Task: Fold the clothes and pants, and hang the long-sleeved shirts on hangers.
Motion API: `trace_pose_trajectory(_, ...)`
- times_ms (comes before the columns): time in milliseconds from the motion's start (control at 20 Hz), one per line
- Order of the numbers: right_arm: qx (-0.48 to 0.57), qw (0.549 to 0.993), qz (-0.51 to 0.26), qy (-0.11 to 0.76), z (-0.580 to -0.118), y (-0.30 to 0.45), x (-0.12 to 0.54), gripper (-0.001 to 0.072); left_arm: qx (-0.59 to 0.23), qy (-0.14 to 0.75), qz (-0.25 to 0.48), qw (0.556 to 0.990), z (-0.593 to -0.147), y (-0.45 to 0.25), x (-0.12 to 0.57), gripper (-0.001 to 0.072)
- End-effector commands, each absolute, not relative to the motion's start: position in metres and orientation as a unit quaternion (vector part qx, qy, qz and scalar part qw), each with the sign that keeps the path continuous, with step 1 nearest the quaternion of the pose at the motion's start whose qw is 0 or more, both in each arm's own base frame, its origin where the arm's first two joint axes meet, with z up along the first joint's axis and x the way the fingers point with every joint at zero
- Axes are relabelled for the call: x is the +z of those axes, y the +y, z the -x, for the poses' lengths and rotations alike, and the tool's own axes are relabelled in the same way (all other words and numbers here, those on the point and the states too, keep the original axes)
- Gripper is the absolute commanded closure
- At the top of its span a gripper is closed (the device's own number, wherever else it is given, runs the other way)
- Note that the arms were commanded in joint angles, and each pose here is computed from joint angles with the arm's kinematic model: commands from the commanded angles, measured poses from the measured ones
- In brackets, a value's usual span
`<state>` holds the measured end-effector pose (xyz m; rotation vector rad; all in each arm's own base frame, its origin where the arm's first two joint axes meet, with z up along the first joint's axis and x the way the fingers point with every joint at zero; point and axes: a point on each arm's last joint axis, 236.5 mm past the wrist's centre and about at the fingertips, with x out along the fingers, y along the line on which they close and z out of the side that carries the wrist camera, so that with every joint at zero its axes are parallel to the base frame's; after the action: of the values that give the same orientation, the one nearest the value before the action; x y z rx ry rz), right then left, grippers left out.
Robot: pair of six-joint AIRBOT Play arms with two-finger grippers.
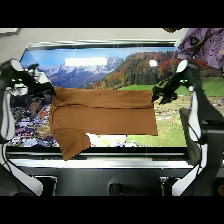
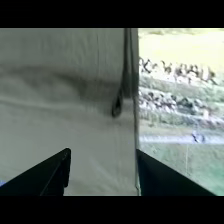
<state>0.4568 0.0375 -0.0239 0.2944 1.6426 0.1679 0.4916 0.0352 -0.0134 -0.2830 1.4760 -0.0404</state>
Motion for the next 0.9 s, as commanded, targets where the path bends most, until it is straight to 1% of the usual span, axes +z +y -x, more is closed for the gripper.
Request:
trace_pose_trajectory(0, 0.084, 0.711, -0.141, 0.684, -0.448, 0.0, 0.032, 0.0224, 0.02, 0.654, 0.163, 0.738, -0.456, 0.077, 0.031, 0.0037)
trace_pose_trajectory(100, 0.09, 0.721, -0.2, 0.658, -0.433, -0.023, 0.046, 0.0225, 0.041, 0.653, 0.228, 0.721, -0.408, 0.098, 0.03, 0.0038)
trace_pose_trajectory(200, 0.1, 0.711, -0.263, 0.645, -0.407, -0.033, 0.04, 0.023, 0.054, 0.644, 0.293, 0.704, -0.353, 0.1, 0.01, 0.0038)
trace_pose_trajectory(300, 0.115, 0.694, -0.306, 0.642, -0.382, -0.027, 0.025, 0.023, 0.05, 0.629, 0.364, 0.685, -0.304, 0.074, -0.017, 0.0038)
trace_pose_trajectory(400, 0.122, 0.677, -0.319, 0.652, -0.362, -0.017, 0.009, 0.0231, 0.025, 0.614, 0.407, 0.676, -0.274, 0.038, -0.04, 0.0038)
trace_pose_trajectory(550, 0.124, 0.657, -0.331, 0.666, -0.347, -0.004, -0.01, 0.0231, 0.006, 0.609, 0.451, 0.652, -0.244, -0.003, -0.071, 0.0038)
trace_pose_trajectory(650, 0.125, 0.654, -0.336, 0.666, -0.346, -0.001, -0.013, 0.0231, 0.003, 0.615, 0.468, 0.635, -0.232, -0.017, -0.085, 0.0038)
trace_pose_trajectory(750, 0.125, 0.656, -0.338, 0.663, -0.348, -0.001, -0.012, 0.0231, 0.001, 0.621, 0.463, 0.633, -0.227, -0.023, -0.092, 0.0038)
trace_pose_trajectory(850, 0.123, 0.661, -0.34, 0.657, -0.352, -0.002, -0.012, 0.0231, 0.0, 0.62, 0.453, 0.64, -0.231, -0.025, -0.093, 0.0038)
